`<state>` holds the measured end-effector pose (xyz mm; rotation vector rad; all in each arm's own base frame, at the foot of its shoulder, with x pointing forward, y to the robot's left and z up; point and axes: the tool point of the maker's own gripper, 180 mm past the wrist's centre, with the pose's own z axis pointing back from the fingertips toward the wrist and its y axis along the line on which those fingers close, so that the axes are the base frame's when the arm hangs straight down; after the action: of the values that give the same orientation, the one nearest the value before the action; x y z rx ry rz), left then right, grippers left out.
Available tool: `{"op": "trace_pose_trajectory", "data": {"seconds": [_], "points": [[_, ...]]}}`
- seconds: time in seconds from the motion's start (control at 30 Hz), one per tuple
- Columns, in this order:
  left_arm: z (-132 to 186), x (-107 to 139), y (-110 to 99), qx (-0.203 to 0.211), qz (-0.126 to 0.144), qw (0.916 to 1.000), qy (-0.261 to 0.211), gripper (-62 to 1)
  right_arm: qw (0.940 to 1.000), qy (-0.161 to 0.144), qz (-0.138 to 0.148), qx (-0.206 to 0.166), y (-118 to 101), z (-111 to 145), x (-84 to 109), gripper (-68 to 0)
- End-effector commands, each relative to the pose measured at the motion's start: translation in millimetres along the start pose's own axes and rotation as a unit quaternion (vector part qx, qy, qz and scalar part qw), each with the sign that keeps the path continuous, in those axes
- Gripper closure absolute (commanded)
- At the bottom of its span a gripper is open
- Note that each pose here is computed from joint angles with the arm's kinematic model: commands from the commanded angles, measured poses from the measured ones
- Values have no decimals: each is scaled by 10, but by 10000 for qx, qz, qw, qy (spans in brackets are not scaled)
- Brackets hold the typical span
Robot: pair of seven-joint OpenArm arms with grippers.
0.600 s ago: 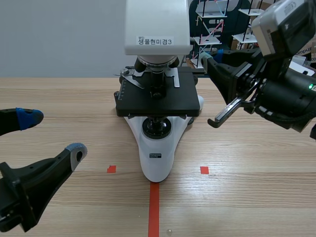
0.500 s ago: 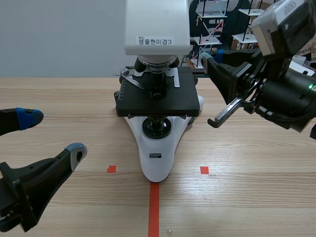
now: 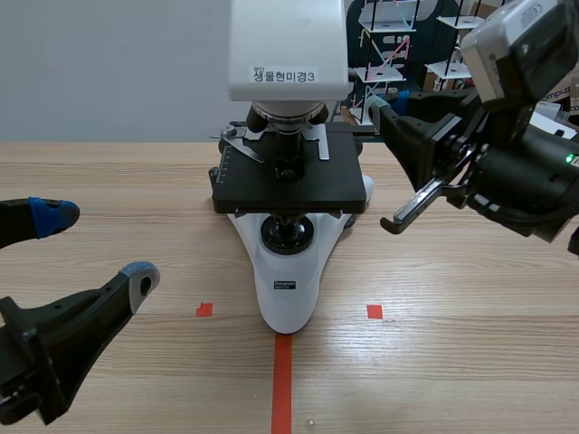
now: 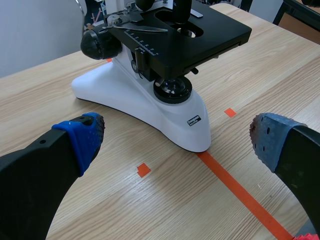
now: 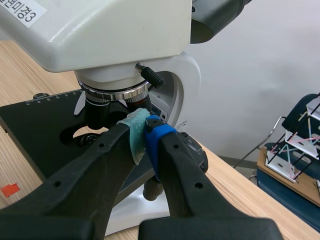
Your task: Return to the home posture
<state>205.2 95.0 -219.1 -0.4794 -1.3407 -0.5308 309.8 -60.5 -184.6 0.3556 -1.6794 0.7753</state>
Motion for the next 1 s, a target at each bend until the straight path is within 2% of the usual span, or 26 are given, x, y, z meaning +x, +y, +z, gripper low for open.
{"op": "trace_pose_trajectory", "data": {"seconds": [0.0,0.37,0.63,0.83,0.97], "points": [[1,45,-3,2,27,9999,-103,-617,9998,-168,80,-2,-42,-22,101,-9],[1,45,-3,3,28,9999,-104,-617,9999,-106,69,26,-17,13,72,-24],[1,45,-3,2,27,9999,-103,-617,9997,232,18,34,51,250,-50,-202],[1,45,-3,2,27,9999,-103,-617,9986,513,-124,-81,78,518,-99,-435],[1,45,-3,2,27,9999,-103,-617,9973,654,-284,-198,94,696,-84,-550]]}}
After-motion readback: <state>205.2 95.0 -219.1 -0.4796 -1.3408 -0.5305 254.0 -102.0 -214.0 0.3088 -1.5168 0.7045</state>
